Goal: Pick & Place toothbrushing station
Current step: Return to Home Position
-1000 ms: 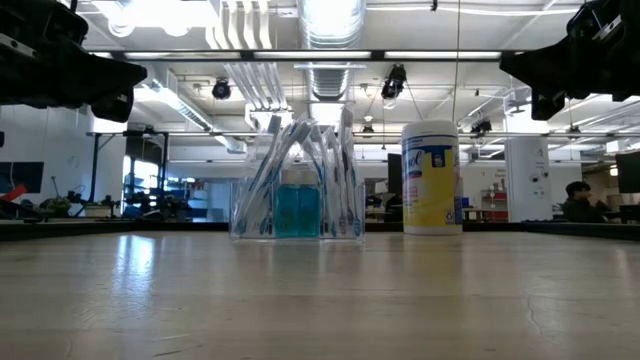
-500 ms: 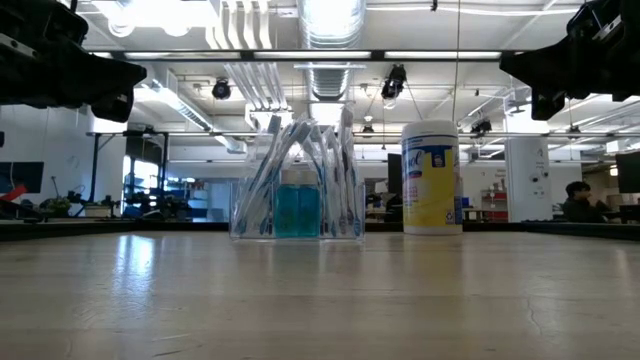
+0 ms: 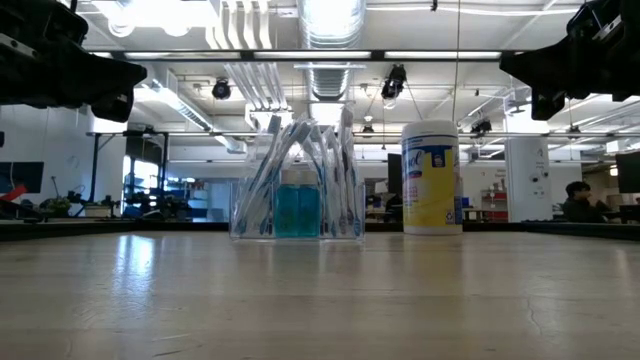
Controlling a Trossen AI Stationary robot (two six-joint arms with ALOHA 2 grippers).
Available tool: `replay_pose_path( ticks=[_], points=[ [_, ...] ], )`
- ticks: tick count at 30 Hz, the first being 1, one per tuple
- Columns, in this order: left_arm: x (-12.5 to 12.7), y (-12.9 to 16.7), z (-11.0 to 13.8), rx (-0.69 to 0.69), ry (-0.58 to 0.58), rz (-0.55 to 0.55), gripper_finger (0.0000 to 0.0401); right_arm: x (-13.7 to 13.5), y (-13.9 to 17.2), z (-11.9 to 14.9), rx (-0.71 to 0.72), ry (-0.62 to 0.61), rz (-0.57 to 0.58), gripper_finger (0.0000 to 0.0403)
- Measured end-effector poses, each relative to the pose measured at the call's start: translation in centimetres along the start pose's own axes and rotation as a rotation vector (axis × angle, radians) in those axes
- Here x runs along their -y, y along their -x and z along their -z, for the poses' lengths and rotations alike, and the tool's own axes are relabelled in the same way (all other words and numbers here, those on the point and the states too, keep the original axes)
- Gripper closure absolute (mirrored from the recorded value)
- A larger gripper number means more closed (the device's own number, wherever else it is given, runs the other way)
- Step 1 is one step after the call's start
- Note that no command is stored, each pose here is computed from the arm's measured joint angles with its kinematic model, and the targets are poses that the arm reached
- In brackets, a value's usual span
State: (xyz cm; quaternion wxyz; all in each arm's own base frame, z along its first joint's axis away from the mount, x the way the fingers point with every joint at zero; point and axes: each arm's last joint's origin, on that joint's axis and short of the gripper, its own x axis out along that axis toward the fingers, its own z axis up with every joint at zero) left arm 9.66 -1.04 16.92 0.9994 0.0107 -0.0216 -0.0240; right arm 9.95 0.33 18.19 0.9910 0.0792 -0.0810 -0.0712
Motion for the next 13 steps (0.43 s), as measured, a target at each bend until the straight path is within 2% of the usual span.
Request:
replay_pose_path(
  ticks=[13],
  points=[
    [0.00, 0.00, 0.00, 0.000, 0.000, 0.000, 0.0381, 0.00, 0.00, 0.00, 0.000, 0.000, 0.000, 0.0394]
  ],
)
